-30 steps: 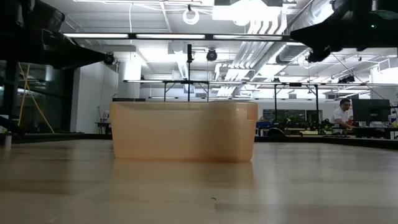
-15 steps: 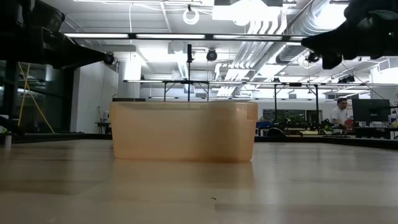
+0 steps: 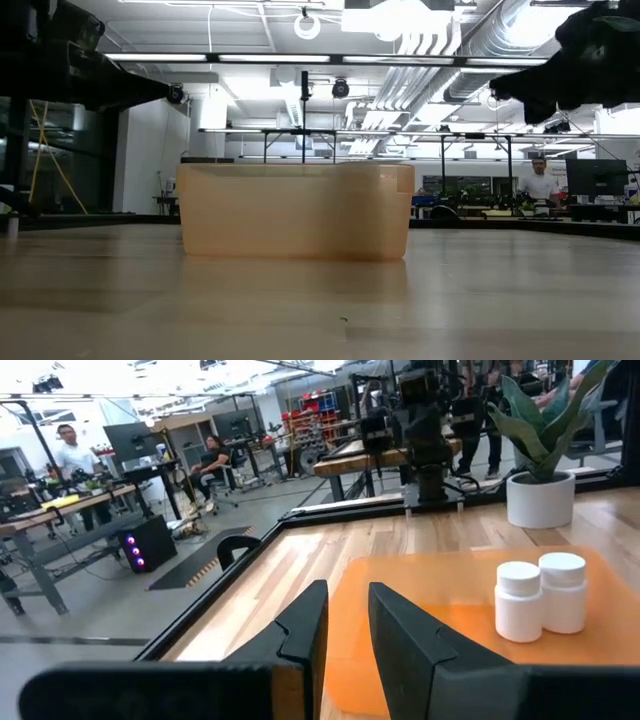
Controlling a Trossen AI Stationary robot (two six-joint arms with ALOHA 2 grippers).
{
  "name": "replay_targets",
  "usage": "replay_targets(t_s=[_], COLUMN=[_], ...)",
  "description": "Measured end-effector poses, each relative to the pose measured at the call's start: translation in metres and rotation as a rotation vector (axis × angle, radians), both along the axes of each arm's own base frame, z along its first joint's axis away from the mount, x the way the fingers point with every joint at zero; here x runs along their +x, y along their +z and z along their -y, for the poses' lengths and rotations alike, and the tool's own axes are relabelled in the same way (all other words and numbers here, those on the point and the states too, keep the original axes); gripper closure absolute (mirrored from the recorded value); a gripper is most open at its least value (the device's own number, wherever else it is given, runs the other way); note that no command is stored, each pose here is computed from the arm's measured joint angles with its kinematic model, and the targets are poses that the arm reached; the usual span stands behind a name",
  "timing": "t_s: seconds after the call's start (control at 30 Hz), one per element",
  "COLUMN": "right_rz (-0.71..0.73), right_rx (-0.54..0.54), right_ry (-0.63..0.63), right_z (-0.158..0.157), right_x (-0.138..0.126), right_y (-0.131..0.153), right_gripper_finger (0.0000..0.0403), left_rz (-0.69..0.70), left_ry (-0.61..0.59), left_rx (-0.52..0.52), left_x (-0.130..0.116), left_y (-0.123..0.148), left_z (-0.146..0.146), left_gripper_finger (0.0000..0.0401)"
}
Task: Pick and place pill bottles into a basket
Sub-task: Put the yellow pill bottle into the orange bin
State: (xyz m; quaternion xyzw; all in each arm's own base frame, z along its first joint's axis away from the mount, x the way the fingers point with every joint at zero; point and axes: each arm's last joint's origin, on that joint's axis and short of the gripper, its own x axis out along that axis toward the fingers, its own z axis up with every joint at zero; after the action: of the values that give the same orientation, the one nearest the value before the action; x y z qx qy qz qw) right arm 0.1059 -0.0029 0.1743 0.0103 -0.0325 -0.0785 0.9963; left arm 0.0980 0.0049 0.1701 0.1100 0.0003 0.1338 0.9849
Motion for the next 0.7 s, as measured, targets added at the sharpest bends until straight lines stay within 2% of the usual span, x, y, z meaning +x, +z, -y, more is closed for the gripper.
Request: replay_targets(t_s=[0.1,0.27,0.33,0.47,0.7], right_rz=[0.062,0.067,0.057,0.016,-0.032], right_rx=[-0.04,-0.123,-0.13,-0.131,-0.144], right_ry=[-0.008,0.023,0.044,0.056,0.058], right_z=[0.0001,-0.001,-0.0016,-0.0019,-0.0019], right_x=[-0.0007,-0.0007,-0.0005,0.0001,0.0005], right_y=[0.0066,0.0081,0.007,0.003,-0.0015], right_gripper_finger=[0.0402,0.0401,0.0401,0.0402,0.0402], left_rz=[0.002,0.005,0.003,0.016,0.056], left_ry=[0.0,-0.01,-0.016,-0.139,-0.106], left_rx=[0.0,0.002,-0.005,0.012,-0.014], left_x=[0.0,0.0001,0.0001,0.0008,0.0004], left_y=[0.0002,0.0005,0.0001,0.0017,0.005], left_z=[0.0,0.0003,0.0004,0.004,0.003], left_gripper_finger=[0.029,0.029,0.0288,0.0278,0.0274])
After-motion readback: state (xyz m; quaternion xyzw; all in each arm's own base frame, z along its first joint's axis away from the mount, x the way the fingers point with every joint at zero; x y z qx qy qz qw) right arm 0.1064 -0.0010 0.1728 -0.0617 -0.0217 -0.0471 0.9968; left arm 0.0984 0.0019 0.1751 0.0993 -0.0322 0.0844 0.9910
